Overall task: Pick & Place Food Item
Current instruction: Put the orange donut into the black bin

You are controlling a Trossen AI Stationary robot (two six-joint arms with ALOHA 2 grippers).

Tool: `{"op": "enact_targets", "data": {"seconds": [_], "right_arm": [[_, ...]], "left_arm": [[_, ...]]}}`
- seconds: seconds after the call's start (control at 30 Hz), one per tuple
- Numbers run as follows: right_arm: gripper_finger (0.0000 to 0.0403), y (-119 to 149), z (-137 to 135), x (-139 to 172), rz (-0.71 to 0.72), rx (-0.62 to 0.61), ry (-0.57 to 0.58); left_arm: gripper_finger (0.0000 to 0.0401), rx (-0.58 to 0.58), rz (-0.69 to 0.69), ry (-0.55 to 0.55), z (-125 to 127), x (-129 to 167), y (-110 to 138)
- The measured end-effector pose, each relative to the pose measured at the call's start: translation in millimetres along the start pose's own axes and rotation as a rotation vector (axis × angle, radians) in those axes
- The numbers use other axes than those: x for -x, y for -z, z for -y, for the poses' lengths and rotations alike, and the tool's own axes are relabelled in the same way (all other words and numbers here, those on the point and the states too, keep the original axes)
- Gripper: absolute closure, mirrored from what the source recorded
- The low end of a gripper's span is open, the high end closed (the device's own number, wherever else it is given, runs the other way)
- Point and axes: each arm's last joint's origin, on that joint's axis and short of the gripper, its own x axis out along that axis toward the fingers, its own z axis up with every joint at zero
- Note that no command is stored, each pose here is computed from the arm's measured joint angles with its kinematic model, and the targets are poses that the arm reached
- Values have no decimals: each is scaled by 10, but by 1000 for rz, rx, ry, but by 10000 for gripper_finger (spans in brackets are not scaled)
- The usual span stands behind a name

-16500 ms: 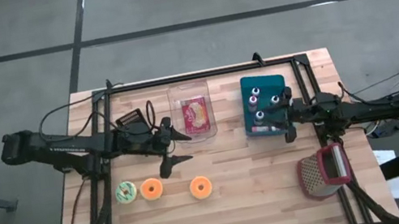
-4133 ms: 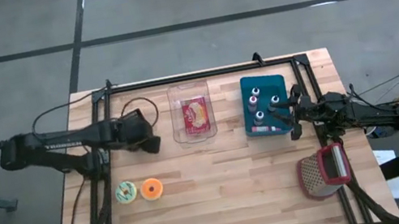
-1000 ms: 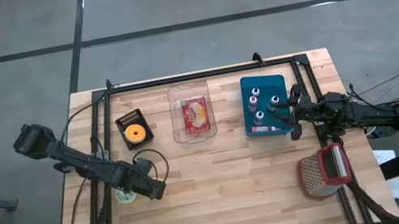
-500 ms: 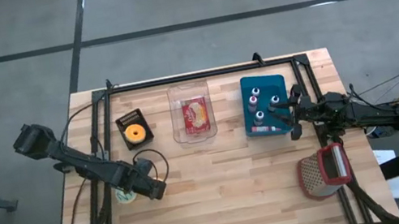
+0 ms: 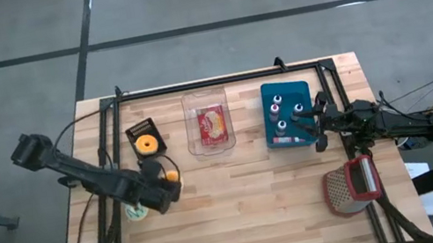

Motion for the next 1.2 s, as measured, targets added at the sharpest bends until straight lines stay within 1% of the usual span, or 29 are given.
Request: {"op": "enact_targets", "data": {"seconds": [0.07, 0.13, 0.23, 0.3, 0.43, 0.57, 0.77, 0.87, 1.2], "right_arm": [[262, 0, 0, 0, 0, 2, 0], [262, 0, 0, 0, 0, 2, -1], [262, 0, 0, 0, 0, 2, 0], [262, 0, 0, 0, 0, 1, 0], [262, 0, 0, 0, 0, 2, 0], [262, 0, 0, 0, 0, 2, 0], [262, 0, 0, 0, 0, 2, 0], [262, 0, 0, 0, 0, 2, 0], [262, 0, 0, 0, 0, 2, 0]], "left_arm": [[296, 56, 62, -31, -32, 64, -62], [297, 103, 77, -85, -89, 105, -110], [297, 207, 99, -178, -207, 159, -199], [297, 244, 134, -198, -261, 188, -270], [297, 272, 213, -215, -373, 229, -438], [297, 335, 225, -247, -500, 238, -610], [298, 341, 219, -321, -652, 203, -855], [298, 318, 207, -365, -706, 169, -943], [298, 261, 195, -429, -695, 59, -1020]]}}
